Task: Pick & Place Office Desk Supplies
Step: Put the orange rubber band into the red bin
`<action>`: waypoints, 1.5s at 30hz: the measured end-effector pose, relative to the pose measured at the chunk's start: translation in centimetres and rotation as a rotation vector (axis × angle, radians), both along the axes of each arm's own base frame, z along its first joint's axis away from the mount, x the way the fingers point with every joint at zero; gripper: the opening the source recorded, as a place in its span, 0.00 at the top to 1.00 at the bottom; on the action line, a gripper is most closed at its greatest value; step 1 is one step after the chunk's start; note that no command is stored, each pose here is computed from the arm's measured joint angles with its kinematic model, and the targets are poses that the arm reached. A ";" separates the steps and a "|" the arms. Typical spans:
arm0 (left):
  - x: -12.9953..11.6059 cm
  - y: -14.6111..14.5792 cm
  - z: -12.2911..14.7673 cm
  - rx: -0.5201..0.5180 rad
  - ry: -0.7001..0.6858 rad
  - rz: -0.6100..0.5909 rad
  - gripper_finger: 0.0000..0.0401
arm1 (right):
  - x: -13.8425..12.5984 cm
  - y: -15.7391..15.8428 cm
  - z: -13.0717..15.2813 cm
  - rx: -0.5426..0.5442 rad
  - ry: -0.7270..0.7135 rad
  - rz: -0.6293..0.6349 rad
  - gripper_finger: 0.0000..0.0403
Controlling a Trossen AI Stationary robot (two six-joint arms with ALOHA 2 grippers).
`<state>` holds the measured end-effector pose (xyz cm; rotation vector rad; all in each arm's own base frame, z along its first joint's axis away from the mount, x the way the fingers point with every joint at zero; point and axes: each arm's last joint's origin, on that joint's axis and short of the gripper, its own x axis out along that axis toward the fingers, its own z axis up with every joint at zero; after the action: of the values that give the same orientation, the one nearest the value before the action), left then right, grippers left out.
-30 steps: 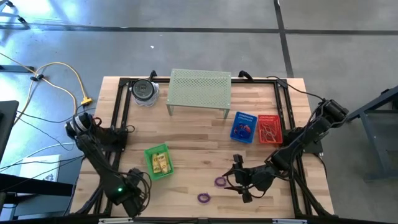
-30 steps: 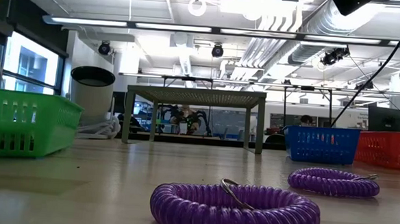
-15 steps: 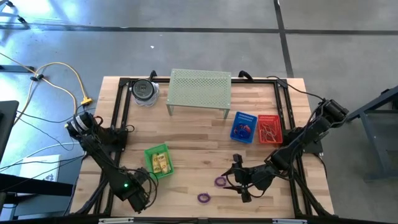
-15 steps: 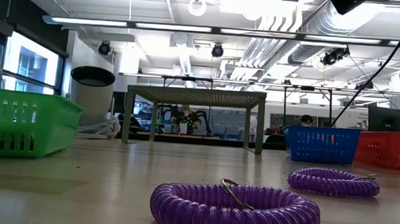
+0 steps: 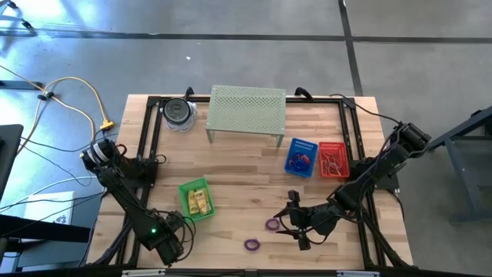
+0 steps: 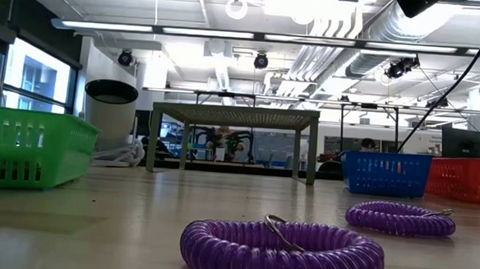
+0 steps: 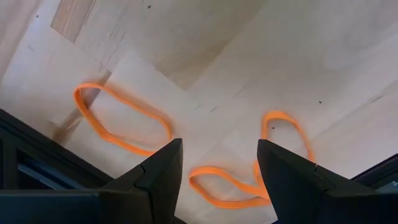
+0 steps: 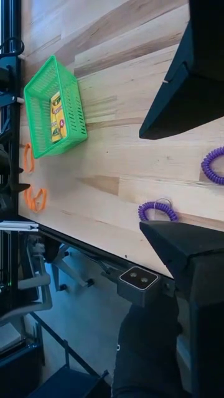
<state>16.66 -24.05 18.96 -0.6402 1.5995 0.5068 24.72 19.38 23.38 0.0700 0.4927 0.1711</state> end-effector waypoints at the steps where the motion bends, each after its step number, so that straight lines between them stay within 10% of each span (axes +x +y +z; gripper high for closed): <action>1: 0.0 0.0 0.0 -0.001 0.000 0.013 0.51 | 0.0 0.0 0.0 0.000 0.000 0.000 0.47; 5: 0.4 -0.5 0.0 -0.037 -0.034 0.111 0.51 | 0.0 0.0 0.0 0.000 0.000 0.000 0.47; 23: 0.0 -2.1 0.0 -0.058 -0.227 -0.206 0.51 | 0.1 0.1 0.2 0.015 -0.017 -0.001 0.47; 34: -1.1 -2.8 0.0 -0.052 -0.237 -0.205 0.51 | 0.1 0.1 0.2 0.019 -0.017 -0.002 0.47; 45: -1.0 -3.4 -2.4 0.021 -0.223 -0.589 0.51 | 0.1 0.1 0.3 0.031 -0.031 -0.002 0.47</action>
<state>15.66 -27.42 16.53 -0.1776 1.4771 0.0128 24.86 19.50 23.72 0.0978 0.4589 0.1778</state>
